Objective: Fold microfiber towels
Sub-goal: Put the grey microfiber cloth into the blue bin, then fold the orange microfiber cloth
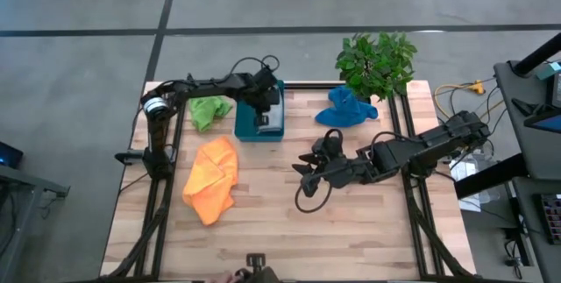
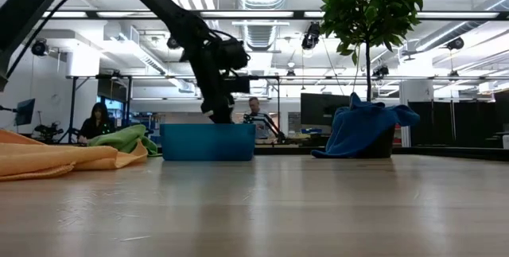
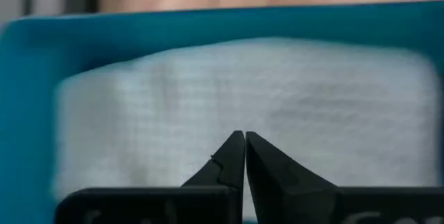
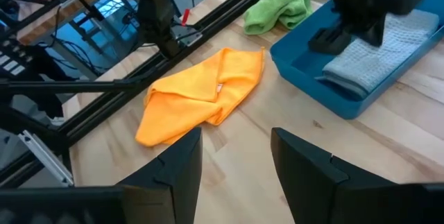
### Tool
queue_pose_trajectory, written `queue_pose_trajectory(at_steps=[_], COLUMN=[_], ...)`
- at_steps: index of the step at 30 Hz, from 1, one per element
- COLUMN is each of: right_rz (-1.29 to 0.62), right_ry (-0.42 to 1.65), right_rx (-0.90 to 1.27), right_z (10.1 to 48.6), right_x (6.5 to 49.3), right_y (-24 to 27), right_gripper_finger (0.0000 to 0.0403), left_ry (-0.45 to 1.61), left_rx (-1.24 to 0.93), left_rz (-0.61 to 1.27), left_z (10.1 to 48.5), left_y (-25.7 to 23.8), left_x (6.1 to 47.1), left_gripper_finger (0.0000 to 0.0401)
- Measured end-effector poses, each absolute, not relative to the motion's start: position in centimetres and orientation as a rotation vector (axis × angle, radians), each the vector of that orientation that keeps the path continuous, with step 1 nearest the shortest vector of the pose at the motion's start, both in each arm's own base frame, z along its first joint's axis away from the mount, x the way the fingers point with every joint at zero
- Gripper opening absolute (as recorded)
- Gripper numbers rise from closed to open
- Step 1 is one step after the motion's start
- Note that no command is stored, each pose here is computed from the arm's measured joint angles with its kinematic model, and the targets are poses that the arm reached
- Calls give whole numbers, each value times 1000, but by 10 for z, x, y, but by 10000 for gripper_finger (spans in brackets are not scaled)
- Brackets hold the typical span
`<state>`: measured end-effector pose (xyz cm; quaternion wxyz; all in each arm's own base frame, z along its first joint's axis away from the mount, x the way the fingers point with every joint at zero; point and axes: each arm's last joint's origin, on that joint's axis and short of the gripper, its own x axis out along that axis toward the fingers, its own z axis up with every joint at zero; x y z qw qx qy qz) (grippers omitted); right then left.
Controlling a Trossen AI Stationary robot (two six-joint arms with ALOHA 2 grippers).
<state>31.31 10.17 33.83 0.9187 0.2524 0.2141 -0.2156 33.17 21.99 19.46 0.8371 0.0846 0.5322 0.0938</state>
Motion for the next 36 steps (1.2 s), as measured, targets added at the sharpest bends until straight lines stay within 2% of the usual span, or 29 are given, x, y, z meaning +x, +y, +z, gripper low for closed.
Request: queue_pose_trajectory(at_steps=[6,13,25,30,36], right_rz=[-440,-438,-428,-429,-413], right_ry=[441,442,451,453,469], right_rx=[525,520,475,470,399], right_z=[338,338,338,338,338], right_x=[313,313,313,313,312], right_y=[103,103,103,103,103], right_gripper_finger=[166,166,166,166,166], left_ry=[1111,1113,1161,1129,1106], left_rx=[238,252,228,268,279], left_rz=[333,458,443,513,563], left_z=[208,206,179,202,270], left_y=[240,262,269,267,237], left_x=[319,309,314,310,281], left_gripper_finger=[1,1,1,1,1])
